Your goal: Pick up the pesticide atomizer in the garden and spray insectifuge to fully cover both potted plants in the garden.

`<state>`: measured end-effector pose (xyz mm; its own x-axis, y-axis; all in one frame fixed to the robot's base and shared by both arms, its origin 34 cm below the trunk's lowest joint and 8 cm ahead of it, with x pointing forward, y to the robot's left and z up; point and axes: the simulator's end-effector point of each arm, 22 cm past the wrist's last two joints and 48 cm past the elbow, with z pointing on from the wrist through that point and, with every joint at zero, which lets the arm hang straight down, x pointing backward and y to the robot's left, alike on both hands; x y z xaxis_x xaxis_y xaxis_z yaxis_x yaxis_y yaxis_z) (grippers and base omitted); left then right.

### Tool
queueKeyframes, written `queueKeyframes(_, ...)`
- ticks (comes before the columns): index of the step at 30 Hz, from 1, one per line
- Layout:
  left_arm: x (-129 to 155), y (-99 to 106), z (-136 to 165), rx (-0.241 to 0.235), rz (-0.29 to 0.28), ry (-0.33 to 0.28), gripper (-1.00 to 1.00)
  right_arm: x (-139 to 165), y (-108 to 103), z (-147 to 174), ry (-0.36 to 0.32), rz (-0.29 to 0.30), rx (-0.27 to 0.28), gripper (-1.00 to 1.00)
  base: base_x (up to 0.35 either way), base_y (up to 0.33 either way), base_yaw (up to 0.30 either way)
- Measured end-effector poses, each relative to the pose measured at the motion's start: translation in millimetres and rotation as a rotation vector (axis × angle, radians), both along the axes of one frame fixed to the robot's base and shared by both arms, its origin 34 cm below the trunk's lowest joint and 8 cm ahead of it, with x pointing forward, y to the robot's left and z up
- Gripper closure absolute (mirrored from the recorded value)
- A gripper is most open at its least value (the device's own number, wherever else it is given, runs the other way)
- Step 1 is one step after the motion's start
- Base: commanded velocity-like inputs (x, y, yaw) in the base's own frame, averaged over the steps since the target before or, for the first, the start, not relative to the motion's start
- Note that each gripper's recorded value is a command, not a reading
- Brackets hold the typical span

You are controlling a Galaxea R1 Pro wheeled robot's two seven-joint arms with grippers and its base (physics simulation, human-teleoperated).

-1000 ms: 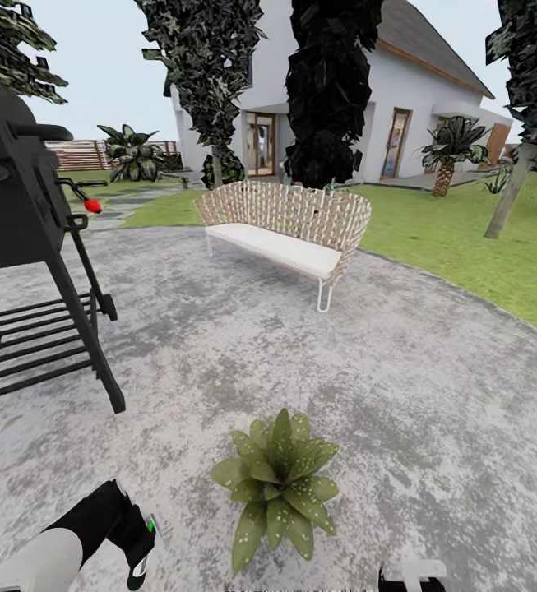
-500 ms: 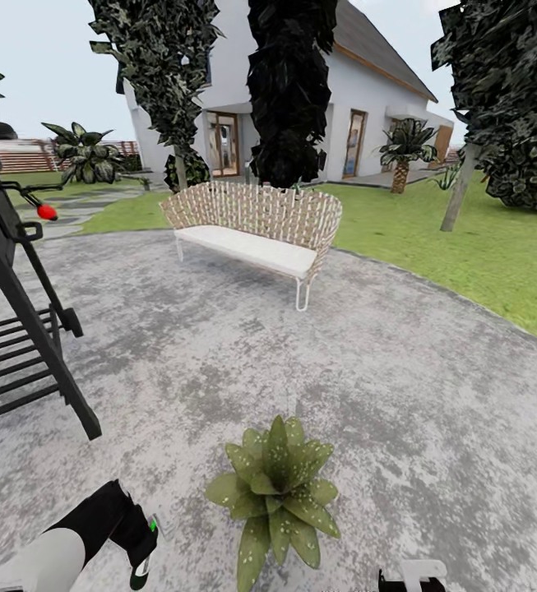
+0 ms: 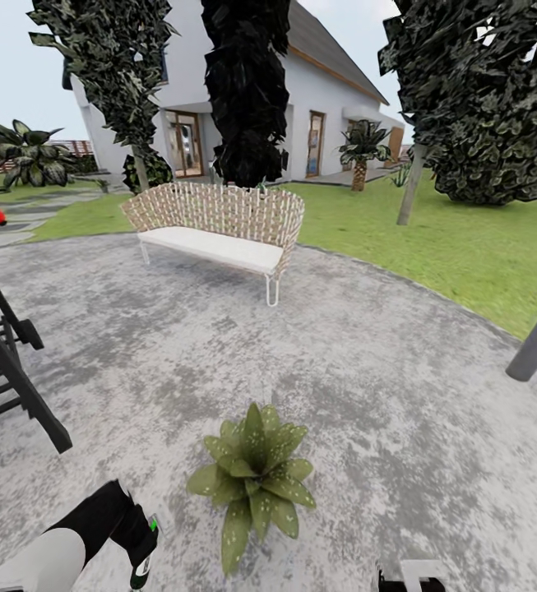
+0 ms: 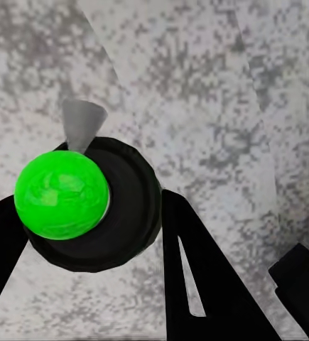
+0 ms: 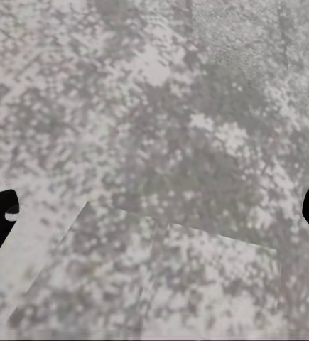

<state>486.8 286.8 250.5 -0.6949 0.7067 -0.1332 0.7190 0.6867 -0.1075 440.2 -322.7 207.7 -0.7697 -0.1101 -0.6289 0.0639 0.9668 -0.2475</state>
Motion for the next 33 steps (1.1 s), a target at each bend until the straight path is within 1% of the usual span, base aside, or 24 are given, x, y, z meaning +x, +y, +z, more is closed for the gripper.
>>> queueKeyframes(4,0,0,0,-0.001,0.000,0.000,1.00,0,0,0,0.000,0.000,0.000,-1.00,-0.294,0.210,-0.265)
queueKeyframes(8,10,0,6,-0.003,0.002,-0.024,1.00,0,0,0,0.000,0.000,0.000,-1.00,-0.183,0.257,-0.265)
queueKeyframes(11,12,0,7,-0.003,0.002,-0.027,1.00,0,0,0,0.000,0.000,0.000,-1.00,0.097,0.288,-0.265)
queueKeyframes(17,12,1,7,-0.002,0.002,-0.029,1.00,0,0,1,-0.001,0.000,0.000,-1.00,0.226,0.242,-0.265)
queueKeyframes(20,12,1,7,0.002,0.001,-0.031,1.00,0,0,0,-0.001,0.000,0.000,-1.00,0.089,0.080,-0.265)
queueKeyframes(26,13,2,7,0.004,0.002,-0.033,1.00,0,0,0,-0.001,0.000,-0.001,-1.00,-0.007,0.017,-0.265)
queueKeyframes(30,13,2,7,0.002,0.004,-0.030,1.00,0,0,0,0.000,0.000,0.000,-1.00,-0.184,0.180,-0.256)
queueKeyframes(33,12,3,7,0.006,0.005,-0.029,1.00,-1,1,0,0.002,0.003,0.000,-1.00,-0.219,0.236,-0.058)
